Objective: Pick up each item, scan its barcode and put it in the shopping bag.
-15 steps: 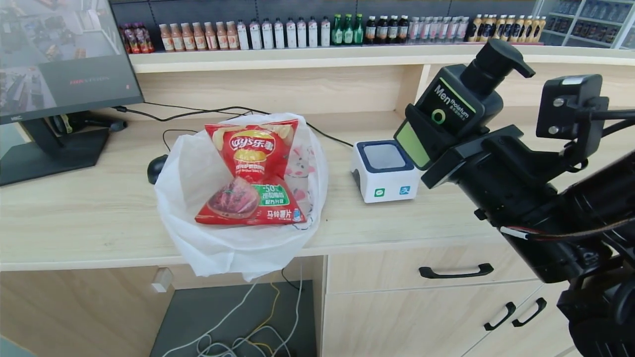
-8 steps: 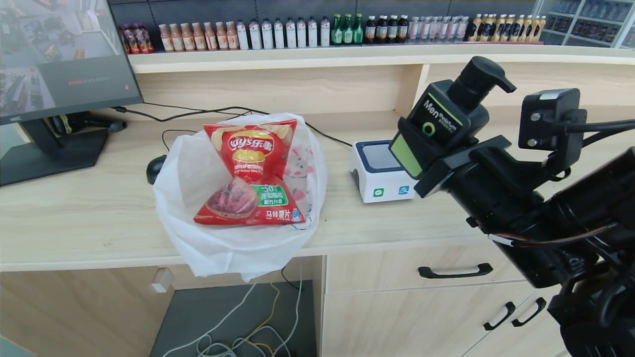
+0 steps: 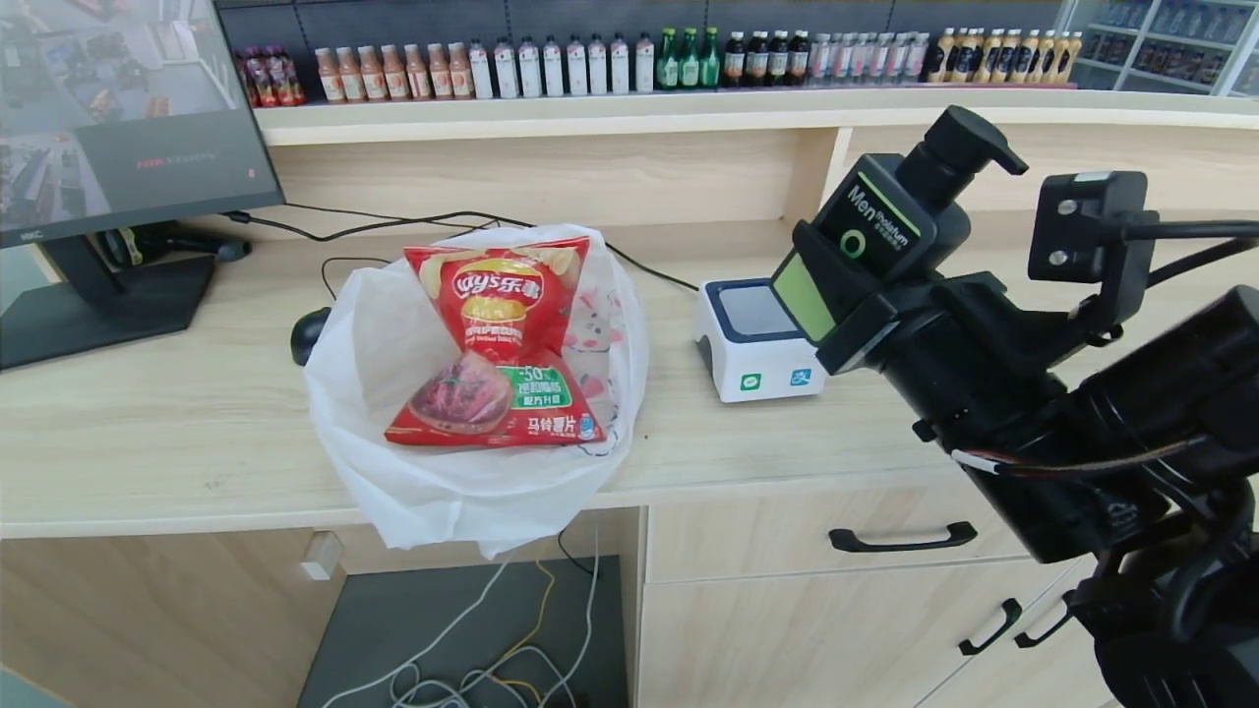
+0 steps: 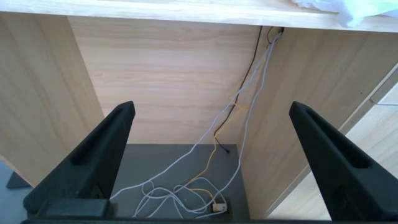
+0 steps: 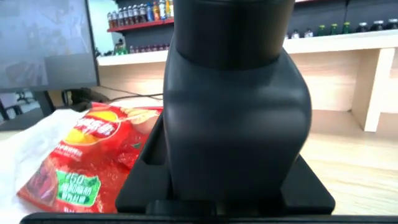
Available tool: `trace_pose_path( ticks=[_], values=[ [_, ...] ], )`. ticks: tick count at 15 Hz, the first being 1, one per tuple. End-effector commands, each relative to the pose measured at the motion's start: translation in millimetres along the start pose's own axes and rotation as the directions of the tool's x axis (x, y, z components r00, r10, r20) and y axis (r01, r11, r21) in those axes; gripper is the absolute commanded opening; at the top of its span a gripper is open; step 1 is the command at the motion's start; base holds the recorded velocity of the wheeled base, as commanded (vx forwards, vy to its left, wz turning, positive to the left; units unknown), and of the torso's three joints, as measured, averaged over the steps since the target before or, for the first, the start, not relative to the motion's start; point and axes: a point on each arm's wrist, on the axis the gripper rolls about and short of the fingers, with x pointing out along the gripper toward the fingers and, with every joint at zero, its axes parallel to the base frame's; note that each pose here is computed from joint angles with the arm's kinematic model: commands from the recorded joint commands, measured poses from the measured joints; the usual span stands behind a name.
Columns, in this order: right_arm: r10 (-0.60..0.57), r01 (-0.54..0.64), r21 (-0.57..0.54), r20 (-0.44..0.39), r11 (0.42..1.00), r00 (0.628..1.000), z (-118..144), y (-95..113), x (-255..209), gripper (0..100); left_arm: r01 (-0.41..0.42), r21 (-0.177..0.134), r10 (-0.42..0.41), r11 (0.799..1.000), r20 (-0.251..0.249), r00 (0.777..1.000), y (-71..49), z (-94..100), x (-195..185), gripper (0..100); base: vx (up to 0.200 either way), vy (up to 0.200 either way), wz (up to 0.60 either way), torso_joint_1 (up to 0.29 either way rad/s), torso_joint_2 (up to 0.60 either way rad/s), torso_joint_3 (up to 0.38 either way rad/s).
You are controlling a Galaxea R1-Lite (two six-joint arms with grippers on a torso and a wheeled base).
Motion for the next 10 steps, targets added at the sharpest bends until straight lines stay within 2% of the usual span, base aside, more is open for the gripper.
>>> trace_pose_path(
  ticks=[1, 3, 4, 5, 6, 7, 10],
  values=[
    [-0.032, 0.031, 0.063, 0.020, 0.998, 0.999, 5.1, 2.4, 5.4, 0, -0.001, -0.002, 0.001, 1.000, 0.000, 1.000, 0.0, 0.0, 0.0, 100, 0.000, 0.000, 0.00, 0.000, 0.00, 0.000],
    [-0.037, 0.037, 0.106, 0.002, 0.994, 0.999, 7.2, 2.7, 7.9, 0, -0.001, -0.002, 0.001, 1.000, 0.000, 1.000, 0.0, 0.0, 0.0, 100, 0.000, 0.000, 0.00, 0.000, 0.00, 0.000],
    [-0.036, 0.044, 0.202, -0.044, 0.978, 0.998, 13.4, 3.0, 8.6, 0, -0.001, -0.002, 0.001, 1.000, 0.000, 1.000, 0.0, 0.0, 0.0, 100, 0.000, 0.000, 0.00, 0.000, 0.00, 0.000],
    [-0.036, 0.049, 0.246, -0.059, 0.968, 0.998, 15.4, 3.2, 9.6, 0, -0.001, 0.000, 0.001, 1.000, 0.000, 1.000, 0.0, 0.0, 0.0, 100, 0.000, 0.000, 0.00, 0.000, 0.00, 0.000],
    [-0.036, 0.058, 0.358, -0.068, 0.932, 0.997, 18.6, 4.4, 16.6, 0, -0.001, -0.002, 0.001, 1.000, 0.000, 1.000, 0.0, 0.0, 0.0, 100, 0.000, 0.000, 0.00, 0.000, 0.00, 0.000],
    [-0.036, 0.059, 0.417, -0.064, 0.907, 0.997, 19.7, 5.6, 22.8, 0, -0.001, 0.000, 0.001, 1.000, 0.000, 1.000, 0.0, 0.0, 0.0, 100, 0.000, 0.000, 0.00, 0.000, 0.00, 0.000],
    [-0.074, 0.112, 0.529, -0.094, 0.841, 0.993, 10.3, 6.9, 32.4, 0, 0.000, 0.000, 0.000, 1.000, 0.000, 1.000, 0.0, 0.0, 0.0, 100, 0.000, 0.000, 0.00, 0.000, 0.00, 0.000]
  ],
)
